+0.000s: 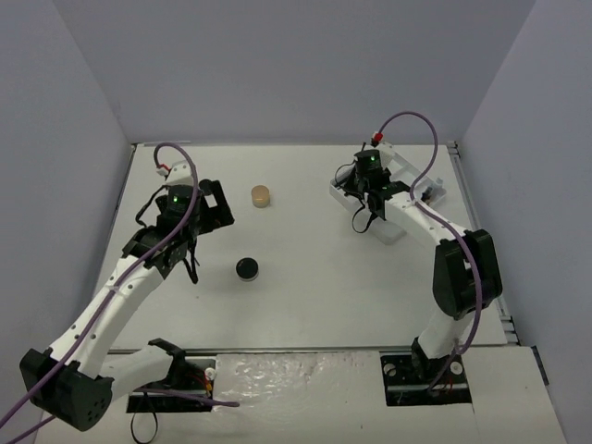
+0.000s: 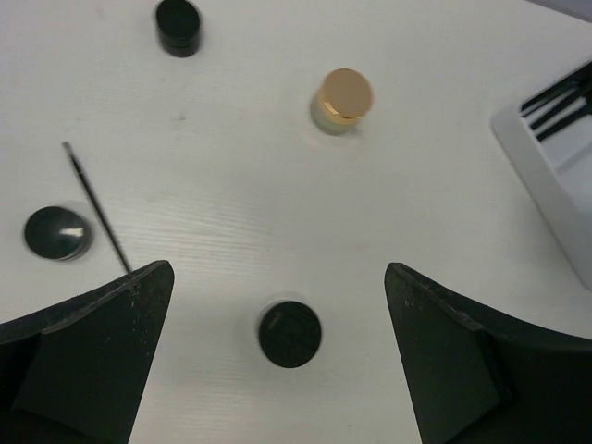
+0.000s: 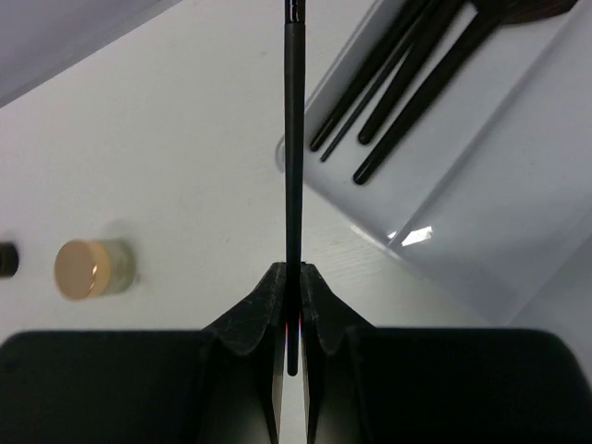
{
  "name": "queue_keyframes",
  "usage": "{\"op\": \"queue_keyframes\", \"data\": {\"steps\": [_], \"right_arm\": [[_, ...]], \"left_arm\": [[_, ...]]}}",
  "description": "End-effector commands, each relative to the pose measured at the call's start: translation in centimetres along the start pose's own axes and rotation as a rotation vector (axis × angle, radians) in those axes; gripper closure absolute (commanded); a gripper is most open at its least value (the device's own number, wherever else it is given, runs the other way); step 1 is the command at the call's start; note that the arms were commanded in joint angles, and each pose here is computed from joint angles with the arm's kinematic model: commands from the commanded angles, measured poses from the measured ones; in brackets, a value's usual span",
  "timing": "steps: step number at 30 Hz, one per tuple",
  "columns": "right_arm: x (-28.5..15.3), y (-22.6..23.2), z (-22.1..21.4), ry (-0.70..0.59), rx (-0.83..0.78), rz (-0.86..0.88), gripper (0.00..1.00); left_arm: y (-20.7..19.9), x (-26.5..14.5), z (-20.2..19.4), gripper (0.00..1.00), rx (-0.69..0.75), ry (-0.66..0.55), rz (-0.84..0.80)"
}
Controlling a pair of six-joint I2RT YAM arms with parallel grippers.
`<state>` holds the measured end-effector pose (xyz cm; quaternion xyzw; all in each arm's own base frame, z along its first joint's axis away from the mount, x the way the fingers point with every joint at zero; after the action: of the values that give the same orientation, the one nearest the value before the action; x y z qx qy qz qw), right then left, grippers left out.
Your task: Organize the makeup
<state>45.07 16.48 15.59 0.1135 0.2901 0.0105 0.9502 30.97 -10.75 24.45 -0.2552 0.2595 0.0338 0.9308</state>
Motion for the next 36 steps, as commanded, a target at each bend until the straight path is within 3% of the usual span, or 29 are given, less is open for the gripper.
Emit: {"op": "queue_keyframes", "data": {"steps": [1, 7, 10, 14, 17, 23, 27, 36], "right_arm": [[4.2, -3.4, 4.5, -0.101, 0.161, -0.134, 1.00], [9.6, -5.6, 5.1, -0.087, 0.255, -0.185, 0.97], [11.6, -5.5, 4.8, -0.070, 0.273, -0.184, 0.84], [12.8, -5.3, 4.5, -0.060, 0.279, -0.178, 0.56], [12.5, -5.0, 5.0, -0.065, 0.273, -0.167, 0.47], [8.2, -4.1, 8.2, -0.121, 0.209, -0.113, 0.30], [2.0, -3.2, 11.9, -0.207, 0.157, -0.050, 0.20], [-8.6, -3.7, 11.8, -0.290, 0.031, 0.044, 0.12]], "left_arm": [[6.5, -1.0, -0.4, 0.03, 0.045, -0.016, 0.242], [9.0, -1.2, -1.9, 0.03, 0.004, 0.034, 0.286], [9.5, -1.1, -2.3, 0.03, -0.005, 0.046, 0.306], [10.0, -0.9, -2.7, 0.03, -0.015, 0.058, 0.325], [10.2, -0.7, -3.0, 0.03, -0.027, 0.074, 0.334], [10.7, 1.1, -4.3, 0.03, -0.069, 0.133, 0.371], [10.6, 3.1, -5.2, 0.05, -0.117, 0.175, 0.380], [11.9, 8.1, -5.3, 0.25, -0.240, 0.223, 0.436]]}}
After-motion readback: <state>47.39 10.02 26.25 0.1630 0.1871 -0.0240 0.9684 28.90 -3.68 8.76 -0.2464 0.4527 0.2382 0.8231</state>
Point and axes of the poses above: each gripper's point midway between its finger pads, its own x axis out along the fingers, its own y axis along the line the jaws close on, z = x × y, the point moved 1 cm from there along -x, back along the fingers, and after that the axes turned 13 degrees about -x, right-handed, at the moved point
